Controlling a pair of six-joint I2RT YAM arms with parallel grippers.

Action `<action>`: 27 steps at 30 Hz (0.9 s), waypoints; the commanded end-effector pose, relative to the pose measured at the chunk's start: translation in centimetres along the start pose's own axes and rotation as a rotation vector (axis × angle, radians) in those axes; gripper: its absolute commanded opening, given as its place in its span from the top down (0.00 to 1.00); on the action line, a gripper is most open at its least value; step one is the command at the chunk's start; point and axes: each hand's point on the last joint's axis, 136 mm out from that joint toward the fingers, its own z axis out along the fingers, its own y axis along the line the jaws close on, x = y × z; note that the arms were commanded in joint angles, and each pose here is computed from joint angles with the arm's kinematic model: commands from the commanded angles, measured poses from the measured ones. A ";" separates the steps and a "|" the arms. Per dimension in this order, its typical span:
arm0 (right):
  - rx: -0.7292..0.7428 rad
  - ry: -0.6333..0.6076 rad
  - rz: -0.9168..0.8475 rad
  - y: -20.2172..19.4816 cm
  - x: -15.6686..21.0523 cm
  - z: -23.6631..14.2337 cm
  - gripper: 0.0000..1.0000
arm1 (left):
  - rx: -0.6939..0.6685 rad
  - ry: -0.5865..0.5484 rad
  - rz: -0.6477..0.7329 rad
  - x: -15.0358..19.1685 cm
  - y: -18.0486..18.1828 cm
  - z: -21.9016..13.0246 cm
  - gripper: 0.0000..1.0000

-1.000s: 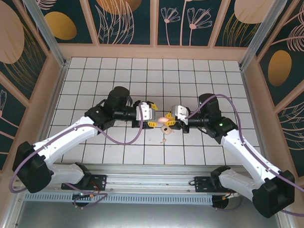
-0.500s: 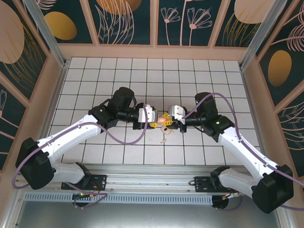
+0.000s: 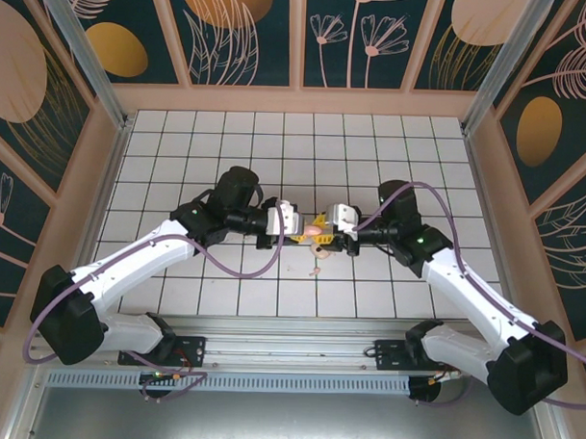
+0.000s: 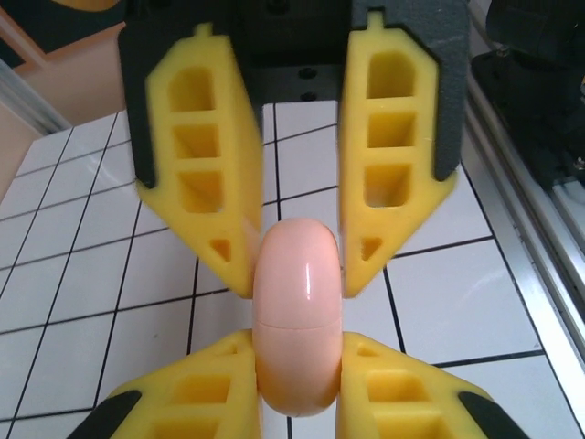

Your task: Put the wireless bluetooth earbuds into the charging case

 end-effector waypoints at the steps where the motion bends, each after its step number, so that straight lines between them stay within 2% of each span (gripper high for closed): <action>1: 0.026 -0.116 -0.010 0.1 -1.8 -1.4 0.58 | 0.031 -0.083 0.017 -2.0 -0.4 -0.1 0.85; 5: 0.017 -0.239 0.007 1.0 -2.2 -3.5 0.57 | 0.043 -0.118 0.011 -2.6 -0.6 -0.2 0.85; 8: 0.018 -0.279 -0.005 1.7 -2.5 -4.0 0.57 | 0.051 -0.145 0.009 -3.1 -0.7 -0.2 0.85; 19: 0.008 -0.310 -0.012 1.3 -3.3 -3.8 0.59 | 0.084 -0.180 -0.002 -3.7 -1.1 -0.2 0.85; 27: -0.025 -0.317 -0.011 1.0 -3.7 -3.2 0.71 | 0.085 -0.187 -0.003 -3.9 -1.0 -0.2 0.85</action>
